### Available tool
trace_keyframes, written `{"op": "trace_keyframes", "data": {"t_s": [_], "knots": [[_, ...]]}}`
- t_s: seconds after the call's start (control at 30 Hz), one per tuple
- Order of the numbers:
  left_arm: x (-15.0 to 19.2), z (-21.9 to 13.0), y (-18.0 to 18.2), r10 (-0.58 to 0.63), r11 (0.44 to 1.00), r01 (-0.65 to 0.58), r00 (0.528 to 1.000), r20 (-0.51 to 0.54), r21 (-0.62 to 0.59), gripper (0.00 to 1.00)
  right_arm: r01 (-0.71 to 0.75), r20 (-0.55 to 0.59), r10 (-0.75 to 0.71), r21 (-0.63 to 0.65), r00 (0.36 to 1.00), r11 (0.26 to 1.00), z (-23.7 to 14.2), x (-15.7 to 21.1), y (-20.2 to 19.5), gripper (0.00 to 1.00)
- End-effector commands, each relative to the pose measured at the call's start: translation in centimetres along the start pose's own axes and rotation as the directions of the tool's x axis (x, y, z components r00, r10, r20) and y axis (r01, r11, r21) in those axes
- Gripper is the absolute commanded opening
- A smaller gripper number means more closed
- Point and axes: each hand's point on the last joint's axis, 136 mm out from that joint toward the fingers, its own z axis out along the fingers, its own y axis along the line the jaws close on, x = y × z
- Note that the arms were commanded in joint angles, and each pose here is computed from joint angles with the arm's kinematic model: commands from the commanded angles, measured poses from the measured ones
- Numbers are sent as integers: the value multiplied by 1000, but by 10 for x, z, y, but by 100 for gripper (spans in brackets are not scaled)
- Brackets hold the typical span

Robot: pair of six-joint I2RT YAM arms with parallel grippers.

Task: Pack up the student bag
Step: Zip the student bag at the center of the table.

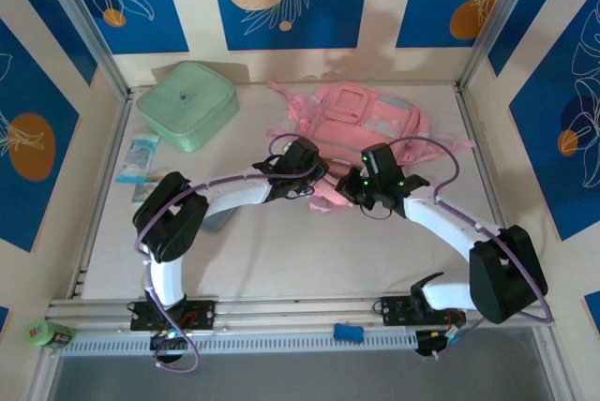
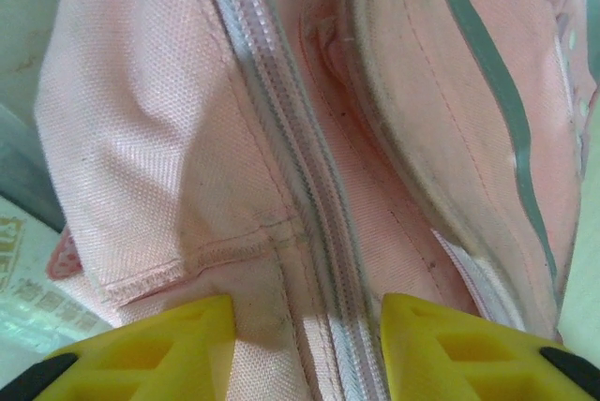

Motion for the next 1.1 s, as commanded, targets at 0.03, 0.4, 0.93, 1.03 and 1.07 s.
{"op": "trace_keyframes", "data": {"t_s": [0.03,0.4,0.93,1.03,1.07], "knots": [[-22,-23,7,52,996,-45,994,93,-82,48,46,2,-46,-40,999,998,-5,-1,16,0],[-35,-1,5,96,980,-84,994,60,-179,62,44,-8,-44,-47,999,998,-2,1,18,0],[-23,30,48,38,957,-36,999,0,-288,55,41,-7,-41,-39,999,998,0,1,17,0],[-21,33,47,37,959,-37,999,-7,-282,46,44,-2,-44,-33,999,998,0,0,17,0],[-22,32,47,37,959,-36,999,-3,-280,42,46,-1,-46,-31,999,998,0,0,16,0]]}}
